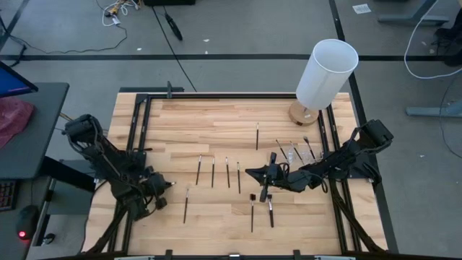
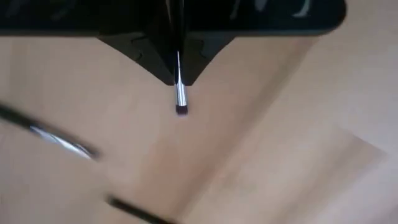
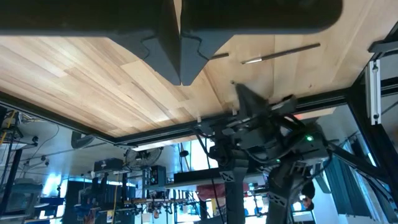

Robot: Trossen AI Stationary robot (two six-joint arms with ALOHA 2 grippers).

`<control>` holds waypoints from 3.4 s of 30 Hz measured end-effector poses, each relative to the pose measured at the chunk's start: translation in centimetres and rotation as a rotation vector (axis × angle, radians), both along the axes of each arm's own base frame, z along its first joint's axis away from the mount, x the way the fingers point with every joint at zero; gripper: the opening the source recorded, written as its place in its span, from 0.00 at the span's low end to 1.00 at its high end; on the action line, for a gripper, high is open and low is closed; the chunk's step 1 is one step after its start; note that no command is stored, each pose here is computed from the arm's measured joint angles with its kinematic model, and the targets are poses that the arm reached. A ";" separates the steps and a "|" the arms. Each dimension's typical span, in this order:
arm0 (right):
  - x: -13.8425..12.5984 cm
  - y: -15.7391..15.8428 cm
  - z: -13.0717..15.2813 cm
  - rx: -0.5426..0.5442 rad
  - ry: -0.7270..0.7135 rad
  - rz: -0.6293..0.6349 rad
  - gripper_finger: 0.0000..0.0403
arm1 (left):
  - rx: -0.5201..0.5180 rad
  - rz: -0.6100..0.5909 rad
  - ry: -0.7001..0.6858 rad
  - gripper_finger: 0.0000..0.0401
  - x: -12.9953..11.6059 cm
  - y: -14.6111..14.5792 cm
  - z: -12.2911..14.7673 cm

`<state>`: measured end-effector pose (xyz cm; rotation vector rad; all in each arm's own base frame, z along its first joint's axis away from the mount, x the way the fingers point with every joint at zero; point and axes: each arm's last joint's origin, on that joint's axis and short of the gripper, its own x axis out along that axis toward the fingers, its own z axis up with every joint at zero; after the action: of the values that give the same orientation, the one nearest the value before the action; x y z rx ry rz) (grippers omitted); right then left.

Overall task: Put items in baskets/containers
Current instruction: Put the black eyeshadow brush into the transparent organizer

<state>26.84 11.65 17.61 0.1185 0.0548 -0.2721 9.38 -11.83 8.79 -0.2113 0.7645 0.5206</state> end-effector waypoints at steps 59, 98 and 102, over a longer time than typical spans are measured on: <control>0.0 -0.1 0.0 0.051 -0.014 -0.007 0.00 | 0.096 0.107 -0.110 0.21 0.3 6.4 -2.4; 0.1 -0.2 -0.1 0.049 -0.009 -0.012 0.00 | -0.051 -0.036 -0.625 0.03 3.1 3.5 1.1; 0.1 -0.2 0.1 0.065 -0.022 0.011 0.03 | -0.044 -0.126 -0.719 0.03 4.2 3.5 3.0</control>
<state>26.96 11.49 17.68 0.1856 0.0426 -0.2577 13.59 -8.32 11.77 -0.3625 0.0861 0.2734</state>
